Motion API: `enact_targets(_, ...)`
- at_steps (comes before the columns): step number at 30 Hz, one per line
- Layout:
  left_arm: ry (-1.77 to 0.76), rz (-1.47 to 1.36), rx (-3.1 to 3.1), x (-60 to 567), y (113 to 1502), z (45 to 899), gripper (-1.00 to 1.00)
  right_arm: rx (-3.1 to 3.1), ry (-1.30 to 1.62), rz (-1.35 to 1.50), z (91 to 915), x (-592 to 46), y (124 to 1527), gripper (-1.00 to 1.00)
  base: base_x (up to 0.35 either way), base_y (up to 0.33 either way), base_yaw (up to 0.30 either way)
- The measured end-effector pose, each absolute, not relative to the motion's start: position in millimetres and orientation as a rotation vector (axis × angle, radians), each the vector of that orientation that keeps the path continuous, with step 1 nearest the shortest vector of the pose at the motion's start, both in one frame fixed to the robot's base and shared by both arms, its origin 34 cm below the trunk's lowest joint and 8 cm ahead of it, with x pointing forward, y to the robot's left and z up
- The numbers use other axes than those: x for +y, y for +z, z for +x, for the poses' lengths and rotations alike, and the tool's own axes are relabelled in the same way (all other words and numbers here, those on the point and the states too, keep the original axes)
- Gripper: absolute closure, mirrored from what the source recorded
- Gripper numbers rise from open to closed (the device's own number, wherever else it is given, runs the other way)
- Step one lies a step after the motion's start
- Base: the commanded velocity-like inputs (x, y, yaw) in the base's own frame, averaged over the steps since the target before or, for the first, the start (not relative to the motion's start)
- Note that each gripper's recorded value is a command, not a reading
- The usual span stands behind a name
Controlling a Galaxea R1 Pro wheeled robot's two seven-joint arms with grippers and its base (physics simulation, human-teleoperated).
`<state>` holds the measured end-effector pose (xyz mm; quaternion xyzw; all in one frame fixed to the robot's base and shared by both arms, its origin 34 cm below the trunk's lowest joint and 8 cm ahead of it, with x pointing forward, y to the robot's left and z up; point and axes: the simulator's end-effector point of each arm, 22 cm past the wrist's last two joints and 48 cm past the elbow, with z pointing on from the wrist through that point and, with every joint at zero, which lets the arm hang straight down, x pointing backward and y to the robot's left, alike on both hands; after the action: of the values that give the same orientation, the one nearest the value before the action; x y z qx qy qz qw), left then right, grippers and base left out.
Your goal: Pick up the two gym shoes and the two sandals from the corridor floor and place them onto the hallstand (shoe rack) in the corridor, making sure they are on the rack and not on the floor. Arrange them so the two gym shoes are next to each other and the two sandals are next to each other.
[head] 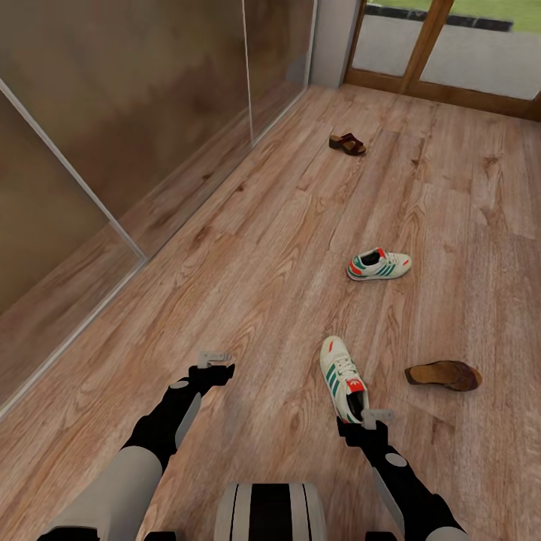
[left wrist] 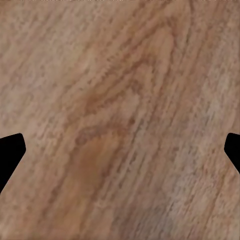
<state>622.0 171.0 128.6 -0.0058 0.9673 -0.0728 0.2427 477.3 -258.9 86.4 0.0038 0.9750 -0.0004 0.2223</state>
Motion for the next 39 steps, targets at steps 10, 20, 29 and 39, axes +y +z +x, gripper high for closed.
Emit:
enact_targets(10,-0.199,-0.016,2.643,171.0,128.7,622.1,-1.00,2.693,-0.001,0.010,477.2,-258.8,86.4,-1.00,0.037,0.000,0.000)
enact_targets(20,-0.199,-0.015,2.643,170.8,128.7,622.2,-1.00,2.693,-0.002,0.010,477.4,-259.1,86.4,1.00,0.005,0.000,0.000)
enact_targets(29,-0.200,-0.016,2.643,170.5,128.9,622.4,-1.00,2.693,0.000,0.009,477.2,-258.7,86.4,1.00,0.000,0.000,0.000)
enact_targets(39,-0.201,-0.015,2.635,170.6,133.4,625.2,-1.00,2.685,0.000,0.011,480.6,-258.8,89.8,1.00,0.000,0.000,0.000)
